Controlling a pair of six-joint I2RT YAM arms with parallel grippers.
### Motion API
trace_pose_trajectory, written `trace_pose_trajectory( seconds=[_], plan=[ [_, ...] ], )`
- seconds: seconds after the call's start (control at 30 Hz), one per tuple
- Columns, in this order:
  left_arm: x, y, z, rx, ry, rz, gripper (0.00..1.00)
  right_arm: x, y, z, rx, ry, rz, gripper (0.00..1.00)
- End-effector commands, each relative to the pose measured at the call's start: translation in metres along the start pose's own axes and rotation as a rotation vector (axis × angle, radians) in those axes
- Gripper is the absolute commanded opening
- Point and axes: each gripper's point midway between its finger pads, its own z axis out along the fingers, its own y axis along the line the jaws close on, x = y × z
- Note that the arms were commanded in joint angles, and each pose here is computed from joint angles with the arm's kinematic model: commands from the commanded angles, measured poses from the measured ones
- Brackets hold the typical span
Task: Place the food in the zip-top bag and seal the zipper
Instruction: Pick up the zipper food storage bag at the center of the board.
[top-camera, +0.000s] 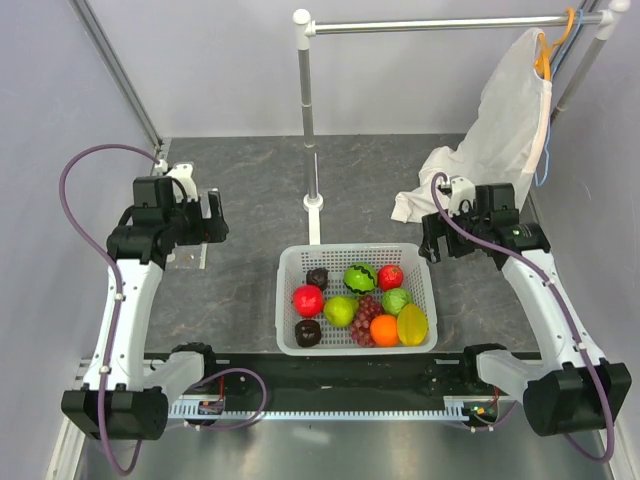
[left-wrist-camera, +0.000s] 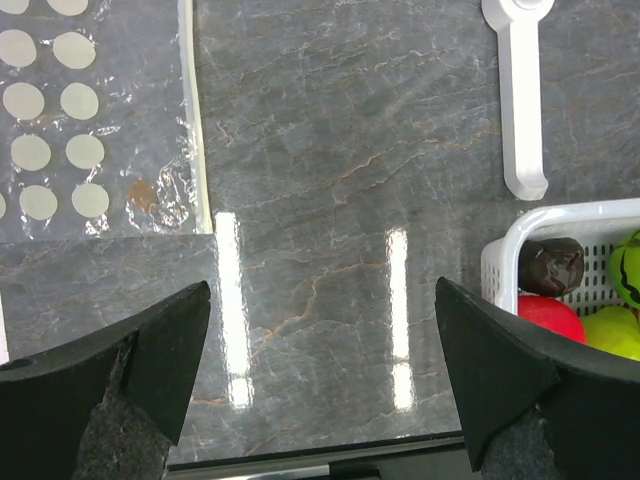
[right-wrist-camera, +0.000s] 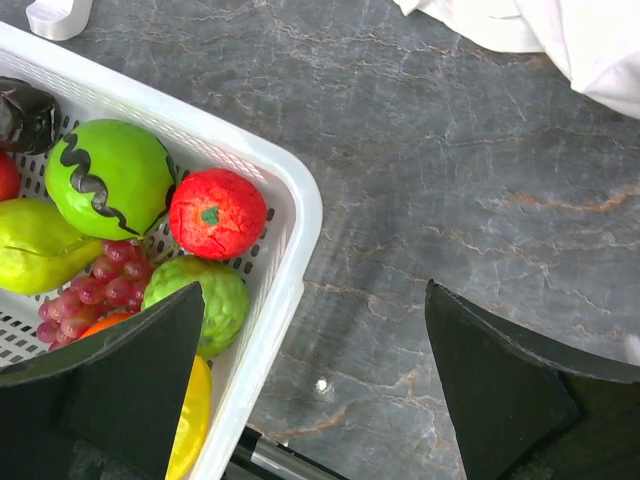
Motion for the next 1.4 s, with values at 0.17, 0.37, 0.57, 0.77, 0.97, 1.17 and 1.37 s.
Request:
trace_pose_trajectory(
  seconds=[0.17,0.37,0.57,0.77,0.97,1.17,1.37],
  plan=[
    [-0.019,0.020,0.025,-0.084,0.084,0.090,1.00,-0.047,0.009,0.008,-0.067,-0.089,-0.063,0.98],
    [-0.032,0.044,0.048,-0.208,0.148,0.112,1.00,-0.054,0.019,0.027,-0.076,-0.070,-0.093,0.98],
    [-0.036,0.064,0.094,-0.271,0.248,0.180,0.99,-0.063,0.036,0.047,-0.072,-0.073,-0.136,0.98],
    [-0.025,0.091,0.155,-0.370,0.345,0.231,0.82,-0.073,0.048,0.063,-0.106,-0.072,-0.102,0.98],
    [-0.011,0.102,0.203,-0.392,0.401,0.258,0.73,-0.076,0.057,0.074,-0.160,-0.056,-0.068,0.98],
    [0.001,0.111,0.230,-0.417,0.438,0.266,0.64,-0.072,0.057,0.082,-0.170,-0.034,-0.058,0.98],
    [0.011,0.115,0.242,-0.423,0.463,0.284,0.56,-0.072,0.060,0.082,-0.188,-0.030,-0.051,0.98]
  ],
)
